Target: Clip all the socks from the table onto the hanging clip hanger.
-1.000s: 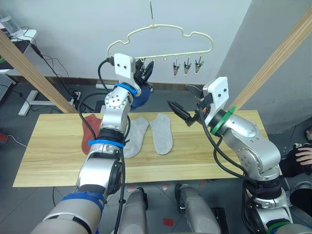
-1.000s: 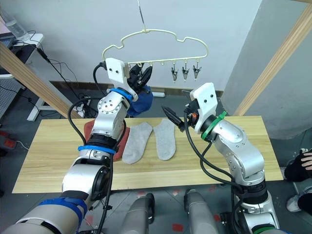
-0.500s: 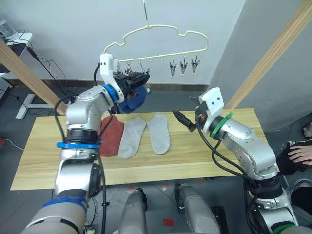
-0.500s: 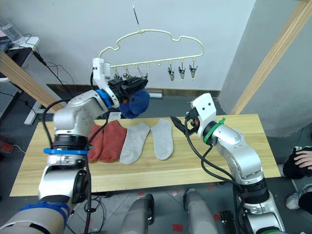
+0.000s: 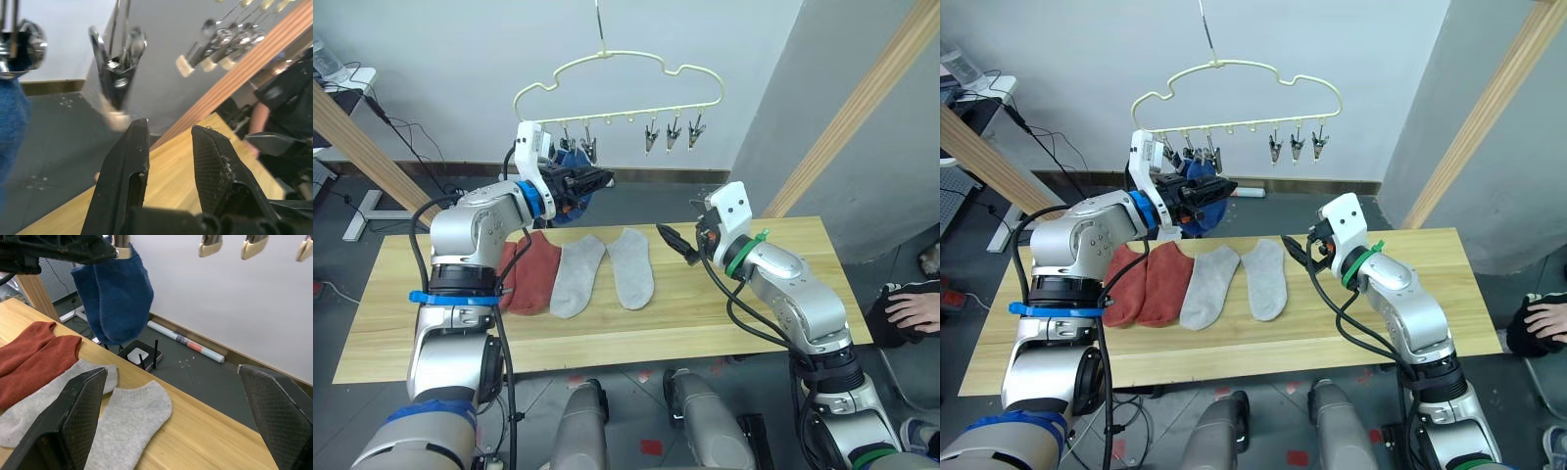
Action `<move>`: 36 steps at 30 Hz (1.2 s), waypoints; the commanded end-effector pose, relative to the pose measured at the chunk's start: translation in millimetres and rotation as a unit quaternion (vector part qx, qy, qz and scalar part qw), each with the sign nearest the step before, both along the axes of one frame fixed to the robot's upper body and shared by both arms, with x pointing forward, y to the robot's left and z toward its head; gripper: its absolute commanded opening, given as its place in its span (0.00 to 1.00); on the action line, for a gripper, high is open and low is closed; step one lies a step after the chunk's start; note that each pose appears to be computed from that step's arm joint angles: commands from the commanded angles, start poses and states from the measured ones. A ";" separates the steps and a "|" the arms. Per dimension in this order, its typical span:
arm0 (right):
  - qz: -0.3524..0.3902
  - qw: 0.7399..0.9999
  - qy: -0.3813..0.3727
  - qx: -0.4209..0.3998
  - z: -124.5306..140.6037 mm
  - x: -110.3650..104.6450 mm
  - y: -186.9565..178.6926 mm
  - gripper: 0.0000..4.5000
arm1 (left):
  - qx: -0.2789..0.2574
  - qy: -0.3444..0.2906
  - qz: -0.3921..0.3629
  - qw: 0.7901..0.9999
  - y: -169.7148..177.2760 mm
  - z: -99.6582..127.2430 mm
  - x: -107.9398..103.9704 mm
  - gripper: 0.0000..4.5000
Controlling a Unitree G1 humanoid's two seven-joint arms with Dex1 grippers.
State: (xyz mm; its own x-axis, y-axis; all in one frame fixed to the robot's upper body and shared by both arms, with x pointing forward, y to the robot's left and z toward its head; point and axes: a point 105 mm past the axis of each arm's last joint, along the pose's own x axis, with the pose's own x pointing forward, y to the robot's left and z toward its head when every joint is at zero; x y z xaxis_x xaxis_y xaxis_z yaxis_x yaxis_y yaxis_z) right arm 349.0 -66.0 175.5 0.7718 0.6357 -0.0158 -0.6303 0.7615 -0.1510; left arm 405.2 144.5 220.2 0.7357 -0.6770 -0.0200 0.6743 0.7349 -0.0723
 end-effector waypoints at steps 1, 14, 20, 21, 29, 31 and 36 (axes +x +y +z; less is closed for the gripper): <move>0.034 0.995 -0.083 0.036 43.4 -17.2 5.9 1.00 | 0.008 -0.123 0.078 0.989 4.4 29.0 -1.5 0.34; 0.129 0.982 -0.133 0.036 81.9 -57.8 15.9 1.00 | -0.003 -0.240 0.169 0.956 -18.8 15.1 -24.9 0.27; 0.148 0.979 -0.134 0.028 86.6 -57.2 18.9 1.00 | -0.009 -0.249 0.221 0.943 -24.0 9.7 -13.0 0.04; 0.150 0.979 -0.133 0.025 86.7 -56.8 18.9 1.00 | -0.008 -0.251 0.230 0.940 -23.6 10.0 -11.1 0.04; 0.149 0.979 -0.136 0.019 89.9 -55.0 18.2 1.00 | -0.029 -0.253 0.231 0.939 -28.5 10.1 -16.7 0.35; 0.150 0.979 -0.138 0.019 91.0 -55.3 18.7 1.00 | -0.030 -0.254 0.243 0.936 -25.1 11.1 -16.0 0.46; 0.159 0.976 -0.145 0.019 96.5 -57.1 22.7 1.00 | -0.024 -0.251 0.262 0.932 -18.4 12.7 -11.1 0.70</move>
State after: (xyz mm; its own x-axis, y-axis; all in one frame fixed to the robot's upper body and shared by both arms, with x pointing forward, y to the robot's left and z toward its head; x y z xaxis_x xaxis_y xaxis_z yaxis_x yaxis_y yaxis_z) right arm 299.0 -46.3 261.7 0.5349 0.8265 0.1754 -0.7695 0.5623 -0.3026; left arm 396.5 124.2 217.4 0.8935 -0.2255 0.3883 0.2007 0.9741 0.1039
